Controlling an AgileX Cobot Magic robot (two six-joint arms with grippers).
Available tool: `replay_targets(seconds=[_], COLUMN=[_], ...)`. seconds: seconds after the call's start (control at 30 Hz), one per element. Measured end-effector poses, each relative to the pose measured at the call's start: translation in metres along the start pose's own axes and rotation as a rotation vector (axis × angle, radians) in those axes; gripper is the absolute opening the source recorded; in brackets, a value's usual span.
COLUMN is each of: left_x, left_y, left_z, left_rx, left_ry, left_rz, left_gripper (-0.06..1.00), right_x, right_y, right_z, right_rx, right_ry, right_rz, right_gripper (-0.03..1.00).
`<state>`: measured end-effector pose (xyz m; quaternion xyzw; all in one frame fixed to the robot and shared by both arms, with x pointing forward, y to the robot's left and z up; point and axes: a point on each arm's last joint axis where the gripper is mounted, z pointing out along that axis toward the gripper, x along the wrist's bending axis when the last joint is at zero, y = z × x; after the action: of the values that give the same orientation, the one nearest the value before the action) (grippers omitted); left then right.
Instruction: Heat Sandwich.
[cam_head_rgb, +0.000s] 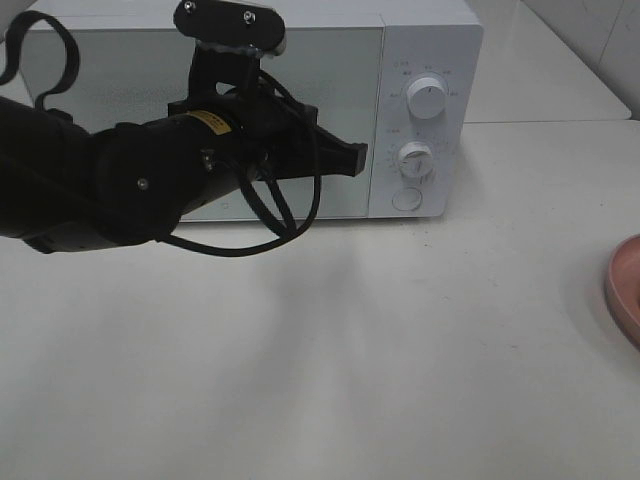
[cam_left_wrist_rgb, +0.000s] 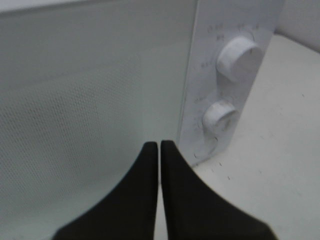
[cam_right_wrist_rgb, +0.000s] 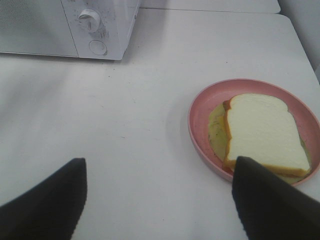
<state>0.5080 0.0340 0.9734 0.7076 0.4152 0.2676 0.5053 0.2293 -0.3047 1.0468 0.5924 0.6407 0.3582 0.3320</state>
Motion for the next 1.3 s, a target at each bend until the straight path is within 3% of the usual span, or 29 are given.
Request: replay_targets(seconds=[0.03, 0.1, 0.13, 0.17, 0.2, 0.3, 0.6, 0.63, 0.73, 0.83, 0.9, 0.97, 1.07, 1.17, 1.23, 1.3], left_x=[0.0, -0.003, -0.005, -0.008, -0.008, -0.012, -0.016, -0.009, 0.003, 0.033, 0.039, 0.065, 0.081, 0.116, 0.123, 0.148], left_y=[0.0, -0.004, -0.006, -0.01, -0.01, -0.013, -0.02, -0.02, -0.017, -0.007, -0.004, 0.004, 0.01, 0.017, 0.019, 0.024], left_z=[0.0, -0.003, -0.005, -0.008, -0.008, -0.012, -0.03, -0.036, -0.041, -0.053, -0.056, -0.067, -0.075, -0.092, -0.097, -0.115], left_rx=[0.0, 0.077, 0.116, 0.182, 0.182, 0.252, 0.452, 0.52, 0.571, 0.642, 0.65, 0.675, 0.68, 0.7, 0.706, 0.687], left_ry=[0.0, -0.041, -0.062, -0.097, -0.097, -0.143, -0.277, -0.293, -0.288, -0.256, -0.246, -0.201, -0.165, -0.063, -0.037, 0.061], left_rz=[0.0, -0.004, -0.005, -0.007, -0.007, 0.011, 0.151, 0.144, 0.118, 0.041, 0.026, -0.03, -0.061, -0.129, -0.139, -0.19], left_gripper=[0.04, 0.18, 0.3, 0.6, 0.6, 0.93, 0.99, 0.99, 0.99, 0.99, 0.99, 0.99, 0.99, 0.99, 0.99, 0.99], right_x=[0.0, 0.0, 0.0, 0.0, 0.0, 0.0, 0.0, 0.0, 0.0, 0.0, 0.0, 0.0, 0.0, 0.0, 0.0, 0.0], right_y=[0.0, 0.0, 0.0, 0.0, 0.0, 0.0, 0.0, 0.0, 0.0, 0.0, 0.0, 0.0, 0.0, 0.0, 0.0, 0.0], right_z=[0.0, 0.0, 0.0, 0.0, 0.0, 0.0, 0.0, 0.0, 0.0, 0.0, 0.0, 0.0, 0.0, 0.0, 0.0, 0.0], right_rx=[0.0, 0.0, 0.0, 0.0, 0.0, 0.0, -0.001, -0.001, -0.001, -0.001, -0.001, -0.001, -0.001, -0.001, -0.001, -0.001], right_ry=[0.0, 0.0, 0.0, 0.0, 0.0, 0.0, 0.0, 0.0, 0.0, 0.0, 0.0, 0.0, 0.0, 0.0, 0.0, 0.0], right_rz=[0.0, 0.0, 0.0, 0.0, 0.0, 0.0, 0.0, 0.0, 0.0, 0.0, 0.0, 0.0, 0.0, 0.0, 0.0, 0.0], right_gripper=[0.77, 0.77, 0.77, 0.77, 0.77, 0.77, 0.77, 0.77, 0.77, 0.77, 0.77, 0.77, 0.77, 0.77, 0.77, 0.77])
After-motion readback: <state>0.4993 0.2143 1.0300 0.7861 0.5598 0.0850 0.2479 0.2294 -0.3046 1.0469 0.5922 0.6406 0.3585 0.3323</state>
